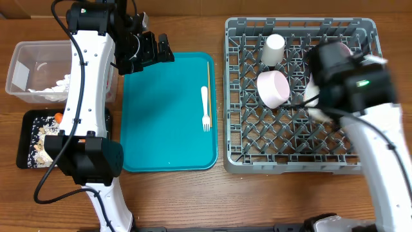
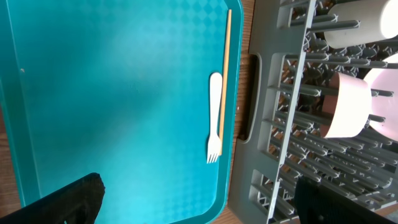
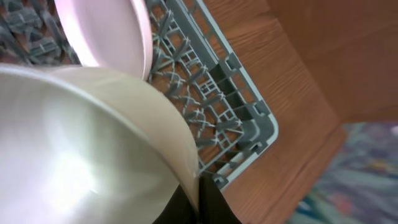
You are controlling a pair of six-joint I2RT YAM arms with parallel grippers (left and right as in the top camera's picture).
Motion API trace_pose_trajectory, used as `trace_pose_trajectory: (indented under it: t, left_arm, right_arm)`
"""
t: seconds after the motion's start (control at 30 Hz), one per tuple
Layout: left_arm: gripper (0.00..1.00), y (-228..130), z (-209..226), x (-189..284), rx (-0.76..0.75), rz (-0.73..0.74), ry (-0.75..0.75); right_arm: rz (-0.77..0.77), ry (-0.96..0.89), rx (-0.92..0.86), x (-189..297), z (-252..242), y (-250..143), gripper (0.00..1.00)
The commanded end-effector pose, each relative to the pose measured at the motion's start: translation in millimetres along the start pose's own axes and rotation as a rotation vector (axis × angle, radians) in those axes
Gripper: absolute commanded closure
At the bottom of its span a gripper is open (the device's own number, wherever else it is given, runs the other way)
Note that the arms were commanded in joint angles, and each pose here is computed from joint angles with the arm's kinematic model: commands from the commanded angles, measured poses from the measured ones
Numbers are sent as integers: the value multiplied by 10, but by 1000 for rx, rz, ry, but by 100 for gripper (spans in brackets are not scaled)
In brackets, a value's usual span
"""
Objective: Sort waste into correct bins and load items into the dishwasher rack
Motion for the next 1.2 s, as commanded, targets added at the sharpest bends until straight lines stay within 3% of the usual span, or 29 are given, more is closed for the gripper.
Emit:
trace_pose_trajectory:
  t: [0.0, 0.13, 0.37, 0.67, 1.17]
  left_arm:
    - [0, 23, -100, 172, -34, -49, -7]
    - [0, 23, -100, 172, -34, -49, -7]
    - [0, 23, -100, 172, -34, -49, -6]
    - [0, 23, -100, 172, -35, -49, -7]
    - [0, 23, -100, 172, -34, -49, -7]
  right_arm:
    - [-137, -126, -37, -86, -48, -83, 96]
    - [-233, -208, 25, -199, 9, -262, 96]
    - [-314, -139, 121, -15, 286, -389, 96]
    - [-523, -195, 164, 47, 344, -287, 96]
    - [-453, -277, 318, -229, 691, -519, 96]
Point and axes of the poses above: each gripper's point midway between its finger pads, its own x axis back along the fingers, its own z axis along the line the jaws close on, y = z × x, the point moved 1 cm from there along x, back along the fingers, and after that the axes turned 7 degrees about -x, right-handed, at the moved point
